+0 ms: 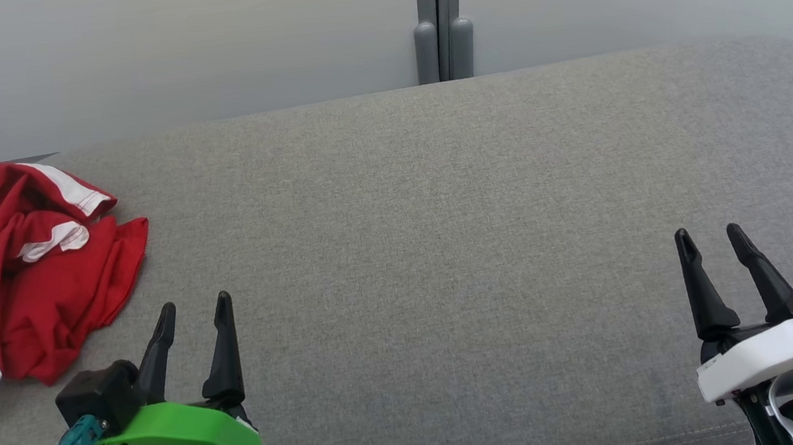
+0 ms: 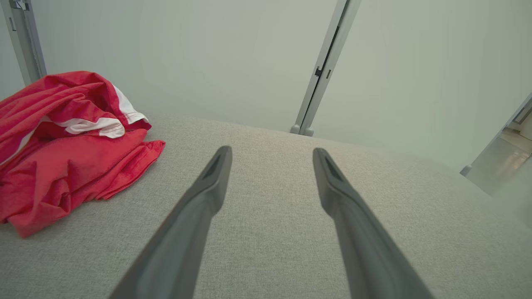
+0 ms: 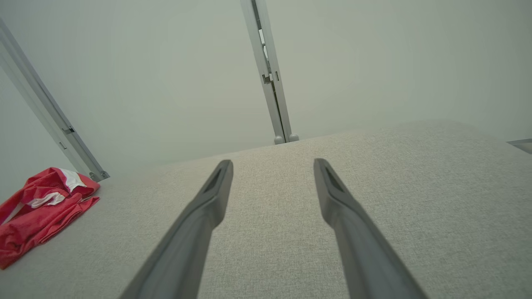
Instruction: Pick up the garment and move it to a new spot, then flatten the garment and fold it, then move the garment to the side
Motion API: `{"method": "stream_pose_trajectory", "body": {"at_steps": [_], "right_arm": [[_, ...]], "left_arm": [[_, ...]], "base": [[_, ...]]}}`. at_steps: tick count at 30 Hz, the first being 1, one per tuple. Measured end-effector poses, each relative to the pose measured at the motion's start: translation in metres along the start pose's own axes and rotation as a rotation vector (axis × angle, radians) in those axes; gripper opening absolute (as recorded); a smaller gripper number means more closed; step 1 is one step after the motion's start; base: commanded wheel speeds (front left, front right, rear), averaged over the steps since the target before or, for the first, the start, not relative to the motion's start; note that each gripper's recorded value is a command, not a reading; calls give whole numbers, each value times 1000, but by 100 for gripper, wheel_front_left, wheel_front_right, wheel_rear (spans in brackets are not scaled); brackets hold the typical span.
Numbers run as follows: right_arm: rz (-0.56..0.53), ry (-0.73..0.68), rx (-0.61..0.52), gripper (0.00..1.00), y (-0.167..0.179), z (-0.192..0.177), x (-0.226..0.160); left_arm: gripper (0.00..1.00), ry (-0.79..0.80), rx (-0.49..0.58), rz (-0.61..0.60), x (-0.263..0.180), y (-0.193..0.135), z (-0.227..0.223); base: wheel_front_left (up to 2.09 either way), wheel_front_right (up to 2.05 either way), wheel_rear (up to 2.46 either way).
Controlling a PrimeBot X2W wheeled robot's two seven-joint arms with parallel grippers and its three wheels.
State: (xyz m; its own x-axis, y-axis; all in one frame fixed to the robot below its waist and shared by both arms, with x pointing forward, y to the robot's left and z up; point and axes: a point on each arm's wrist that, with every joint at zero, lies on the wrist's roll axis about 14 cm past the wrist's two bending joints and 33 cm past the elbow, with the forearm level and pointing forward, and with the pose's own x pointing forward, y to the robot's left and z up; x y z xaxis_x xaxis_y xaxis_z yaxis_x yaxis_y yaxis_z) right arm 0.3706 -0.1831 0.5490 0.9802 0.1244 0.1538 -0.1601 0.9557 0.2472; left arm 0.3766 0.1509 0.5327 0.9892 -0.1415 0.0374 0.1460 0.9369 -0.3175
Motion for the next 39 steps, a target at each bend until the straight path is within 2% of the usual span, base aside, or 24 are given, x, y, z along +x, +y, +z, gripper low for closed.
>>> {"method": "stream_pose_trajectory", "body": {"at_steps": [24, 39], "right_arm": [[-8, 37, -152, 100, -2, -17, 4], [-18, 50, -194, 100, -2, -24, 6]], "left_arm": [[100, 37, 145, 40, 1, 10, -12], [100, 56, 179, 67, 1, 15, -19]], "base": [[0, 0, 0], [0, 0, 0]]}}
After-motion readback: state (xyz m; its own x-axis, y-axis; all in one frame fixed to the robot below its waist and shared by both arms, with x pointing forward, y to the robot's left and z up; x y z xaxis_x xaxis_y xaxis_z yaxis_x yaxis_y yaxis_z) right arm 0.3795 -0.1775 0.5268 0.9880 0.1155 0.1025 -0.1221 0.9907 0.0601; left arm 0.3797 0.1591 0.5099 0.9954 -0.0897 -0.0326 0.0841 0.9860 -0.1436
